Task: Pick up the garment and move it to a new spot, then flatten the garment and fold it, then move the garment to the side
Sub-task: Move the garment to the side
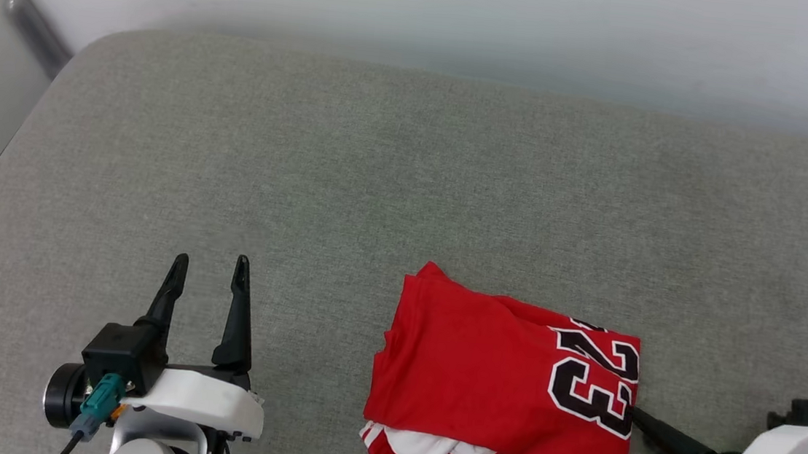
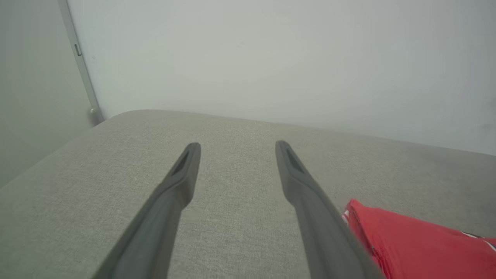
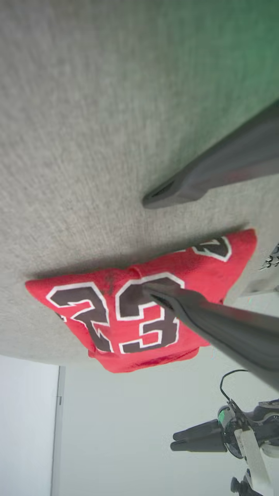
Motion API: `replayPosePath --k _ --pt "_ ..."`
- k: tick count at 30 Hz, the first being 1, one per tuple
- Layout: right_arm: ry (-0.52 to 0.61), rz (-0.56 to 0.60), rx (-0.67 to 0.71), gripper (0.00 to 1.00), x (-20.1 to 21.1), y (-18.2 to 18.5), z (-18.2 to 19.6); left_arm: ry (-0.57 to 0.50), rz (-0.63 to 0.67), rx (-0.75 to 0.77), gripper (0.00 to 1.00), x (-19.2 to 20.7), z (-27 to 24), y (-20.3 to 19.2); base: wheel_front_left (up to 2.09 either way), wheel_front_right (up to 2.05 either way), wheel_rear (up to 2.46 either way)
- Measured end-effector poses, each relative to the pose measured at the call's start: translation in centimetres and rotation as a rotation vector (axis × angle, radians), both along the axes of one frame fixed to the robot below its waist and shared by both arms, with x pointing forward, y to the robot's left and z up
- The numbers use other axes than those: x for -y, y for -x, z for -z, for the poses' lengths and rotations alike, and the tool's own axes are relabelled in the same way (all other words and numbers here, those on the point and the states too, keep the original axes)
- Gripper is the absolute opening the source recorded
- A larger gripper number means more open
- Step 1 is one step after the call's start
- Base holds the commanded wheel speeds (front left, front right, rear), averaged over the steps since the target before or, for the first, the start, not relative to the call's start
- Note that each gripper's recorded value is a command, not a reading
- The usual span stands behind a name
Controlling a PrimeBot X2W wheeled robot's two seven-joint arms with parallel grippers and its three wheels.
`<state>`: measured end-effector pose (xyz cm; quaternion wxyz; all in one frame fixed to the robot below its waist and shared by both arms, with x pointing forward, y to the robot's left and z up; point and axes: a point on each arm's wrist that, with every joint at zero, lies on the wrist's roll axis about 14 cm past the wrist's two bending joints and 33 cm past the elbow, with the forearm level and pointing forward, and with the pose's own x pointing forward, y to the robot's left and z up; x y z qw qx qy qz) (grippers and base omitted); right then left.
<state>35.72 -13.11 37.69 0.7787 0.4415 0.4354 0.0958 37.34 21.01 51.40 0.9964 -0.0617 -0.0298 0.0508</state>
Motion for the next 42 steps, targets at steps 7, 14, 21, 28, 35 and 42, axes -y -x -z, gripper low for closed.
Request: replayPosePath --k 7,14,21,28,35,42 --pt "-0.144 -0.084 -0.021 0.12 -4.8 -0.6 -0.3 -0.012 -0.015 -0.003 1.00 -0.8 0.1 -0.1 0.00 0.00 0.00" --pt "-0.060 -0.147 0.065 0.00 -5.3 -0.9 -1.5 -0.013 -0.014 0.011 1.00 -0.7 -0.3 0.0 0.00 0.00 0.00" --pt "0.275 -0.228 0.209 0.00 -1.5 -1.3 -2.1 -0.012 0.030 0.029 1.00 0.6 -0.8 -0.1 0.00 0.00 0.00" --pt "0.565 -0.262 0.249 0.00 3.4 -1.5 -2.4 -0.016 0.132 0.033 1.00 3.6 -0.8 -1.6 0.00 0.00 0.00" --pt "0.732 -0.200 0.258 0.00 8.5 -1.4 -3.7 0.001 0.297 0.066 1.00 9.3 -1.4 -4.3 0.00 0.00 0.00" --pt "0.963 -0.055 0.234 0.00 18.2 -2.7 -5.6 0.016 0.472 0.118 1.00 15.6 -2.2 -8.7 0.00 0.00 0.00"
